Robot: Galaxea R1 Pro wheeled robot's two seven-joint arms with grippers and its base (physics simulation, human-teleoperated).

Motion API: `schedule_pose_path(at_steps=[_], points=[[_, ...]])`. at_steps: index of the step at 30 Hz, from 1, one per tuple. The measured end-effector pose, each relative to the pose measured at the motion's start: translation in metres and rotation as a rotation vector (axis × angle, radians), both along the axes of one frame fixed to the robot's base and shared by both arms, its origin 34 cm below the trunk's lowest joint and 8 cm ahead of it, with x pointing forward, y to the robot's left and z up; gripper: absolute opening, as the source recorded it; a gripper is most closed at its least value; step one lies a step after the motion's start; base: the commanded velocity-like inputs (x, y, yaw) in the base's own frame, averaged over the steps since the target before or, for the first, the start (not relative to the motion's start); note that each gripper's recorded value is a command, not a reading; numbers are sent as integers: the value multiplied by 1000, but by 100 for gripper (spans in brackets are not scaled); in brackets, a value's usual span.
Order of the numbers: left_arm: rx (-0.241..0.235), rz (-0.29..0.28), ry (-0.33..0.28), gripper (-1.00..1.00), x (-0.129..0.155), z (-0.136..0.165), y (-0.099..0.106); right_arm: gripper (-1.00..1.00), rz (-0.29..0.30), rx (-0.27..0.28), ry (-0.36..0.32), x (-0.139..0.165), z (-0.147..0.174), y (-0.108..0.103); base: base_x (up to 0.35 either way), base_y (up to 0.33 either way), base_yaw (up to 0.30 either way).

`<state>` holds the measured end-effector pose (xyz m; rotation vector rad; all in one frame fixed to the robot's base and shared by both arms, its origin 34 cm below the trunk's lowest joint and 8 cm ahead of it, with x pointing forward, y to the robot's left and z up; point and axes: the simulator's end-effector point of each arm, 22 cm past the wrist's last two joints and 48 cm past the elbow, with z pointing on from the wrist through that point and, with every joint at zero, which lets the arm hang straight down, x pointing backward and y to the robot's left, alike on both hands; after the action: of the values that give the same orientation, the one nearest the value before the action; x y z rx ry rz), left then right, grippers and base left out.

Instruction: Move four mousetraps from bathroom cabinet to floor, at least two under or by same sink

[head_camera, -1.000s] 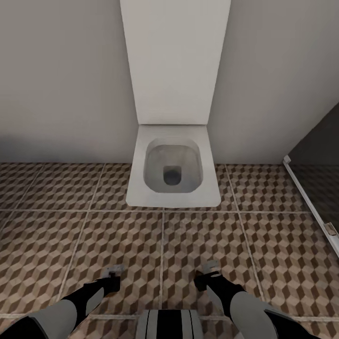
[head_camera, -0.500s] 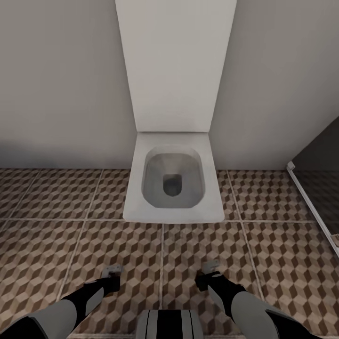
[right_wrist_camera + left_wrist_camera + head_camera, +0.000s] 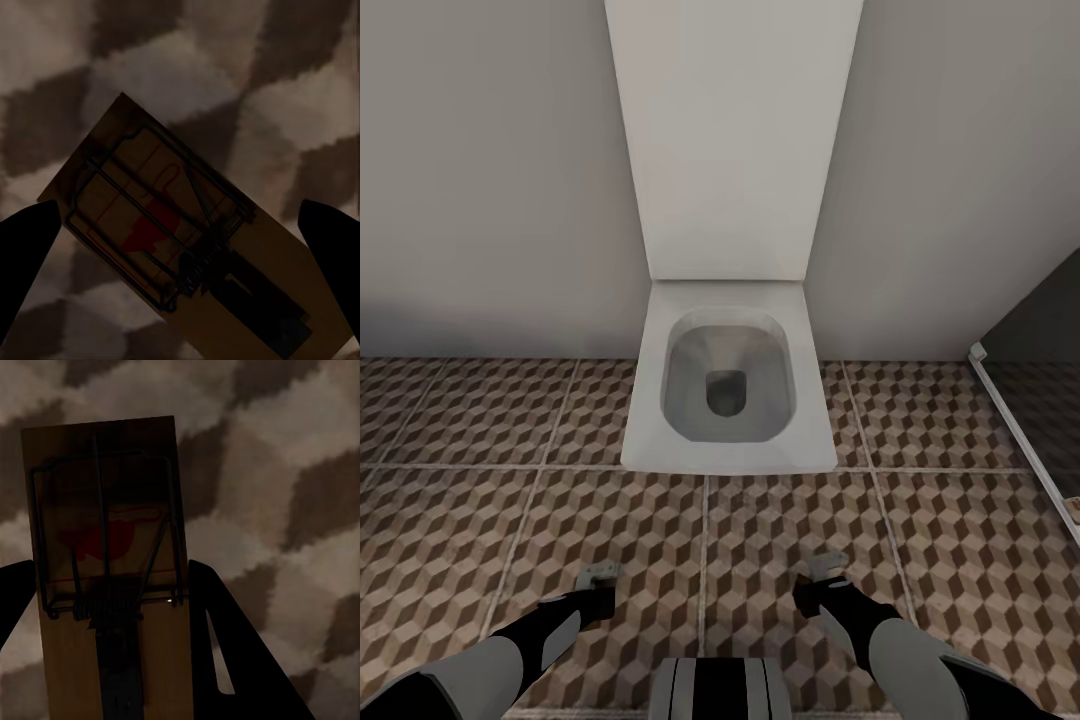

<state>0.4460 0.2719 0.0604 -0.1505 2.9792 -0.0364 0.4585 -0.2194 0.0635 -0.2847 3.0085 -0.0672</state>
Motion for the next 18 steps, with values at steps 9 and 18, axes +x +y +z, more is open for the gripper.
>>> schedule_pose_path(at_steps=[9,18], points=[[0,0,0,-100,0,0,0,-100,-1,-2,0,0,0,-2,0,0,0],[0,0,0,-100,0,0,0,-100,-1,-2,0,0,0,-2,0,0,0]])
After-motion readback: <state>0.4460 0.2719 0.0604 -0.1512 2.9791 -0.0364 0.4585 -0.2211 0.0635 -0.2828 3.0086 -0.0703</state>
